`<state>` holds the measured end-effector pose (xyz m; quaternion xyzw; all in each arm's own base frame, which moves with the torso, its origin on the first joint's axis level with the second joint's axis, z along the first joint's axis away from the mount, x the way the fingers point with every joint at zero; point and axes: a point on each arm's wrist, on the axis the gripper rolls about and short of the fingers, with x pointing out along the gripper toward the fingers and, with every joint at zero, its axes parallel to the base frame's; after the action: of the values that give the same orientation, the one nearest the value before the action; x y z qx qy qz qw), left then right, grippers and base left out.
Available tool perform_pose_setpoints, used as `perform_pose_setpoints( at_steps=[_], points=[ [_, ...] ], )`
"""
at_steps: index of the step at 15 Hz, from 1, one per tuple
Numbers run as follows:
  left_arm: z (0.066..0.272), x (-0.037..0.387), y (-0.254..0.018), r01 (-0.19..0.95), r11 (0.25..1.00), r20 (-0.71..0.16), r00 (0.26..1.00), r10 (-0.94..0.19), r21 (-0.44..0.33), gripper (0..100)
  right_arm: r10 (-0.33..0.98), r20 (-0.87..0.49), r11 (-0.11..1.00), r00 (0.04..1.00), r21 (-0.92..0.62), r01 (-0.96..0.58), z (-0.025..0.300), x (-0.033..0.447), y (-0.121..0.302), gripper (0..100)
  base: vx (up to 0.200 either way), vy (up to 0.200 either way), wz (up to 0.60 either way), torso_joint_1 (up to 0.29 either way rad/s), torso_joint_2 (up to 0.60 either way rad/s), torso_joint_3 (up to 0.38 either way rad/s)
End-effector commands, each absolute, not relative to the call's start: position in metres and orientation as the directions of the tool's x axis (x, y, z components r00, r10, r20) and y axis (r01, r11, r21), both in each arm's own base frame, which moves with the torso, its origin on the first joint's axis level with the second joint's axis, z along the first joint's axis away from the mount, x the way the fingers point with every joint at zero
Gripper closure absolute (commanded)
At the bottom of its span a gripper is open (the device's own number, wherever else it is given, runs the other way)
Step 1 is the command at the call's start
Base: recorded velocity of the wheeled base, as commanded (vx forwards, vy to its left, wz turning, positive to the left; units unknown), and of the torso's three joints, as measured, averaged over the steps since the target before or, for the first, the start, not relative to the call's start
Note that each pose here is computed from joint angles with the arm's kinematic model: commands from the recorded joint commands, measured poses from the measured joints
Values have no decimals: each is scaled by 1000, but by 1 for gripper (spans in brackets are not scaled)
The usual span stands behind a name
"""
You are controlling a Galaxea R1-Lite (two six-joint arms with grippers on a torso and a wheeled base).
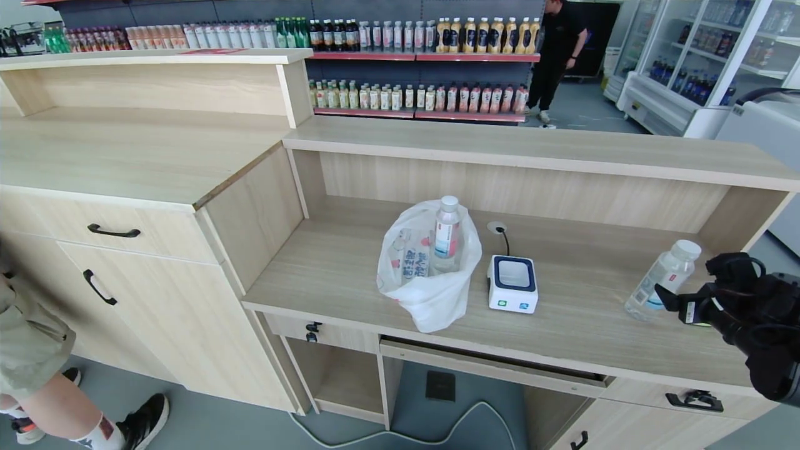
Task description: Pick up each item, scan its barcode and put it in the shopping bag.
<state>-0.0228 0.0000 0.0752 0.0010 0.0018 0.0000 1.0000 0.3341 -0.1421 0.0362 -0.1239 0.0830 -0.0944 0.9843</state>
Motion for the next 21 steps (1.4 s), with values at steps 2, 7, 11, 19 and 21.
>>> perform_pose_setpoints(
  at_steps=[2,7,11,19,21],
  points=[
    [75,-23,0,0,1000,-3,1000,0,2,0,-215,-110,948,970,-260,181,37,348,-143,0,0,0,0,0,0,0],
    [75,-23,0,0,1000,-3,1000,0,2,0,-177,-123,964,976,-224,147,35,362,-132,0,0,0,0,0,0,0],
    [75,-23,0,0,1000,-3,1000,0,3,0,-154,-105,966,982,-225,127,29,378,-128,0,0,0,0,0,0,0],
    [75,-23,0,0,1000,-3,1000,0,3,0,-113,-98,971,989,-220,90,8,404,-119,0,0,0,0,0,0,0],
    [75,-23,0,0,1000,-3,1000,0,2,0,-103,-78,976,992,-200,86,9,412,-117,0,0,0,0,0,0,0]
  ],
)
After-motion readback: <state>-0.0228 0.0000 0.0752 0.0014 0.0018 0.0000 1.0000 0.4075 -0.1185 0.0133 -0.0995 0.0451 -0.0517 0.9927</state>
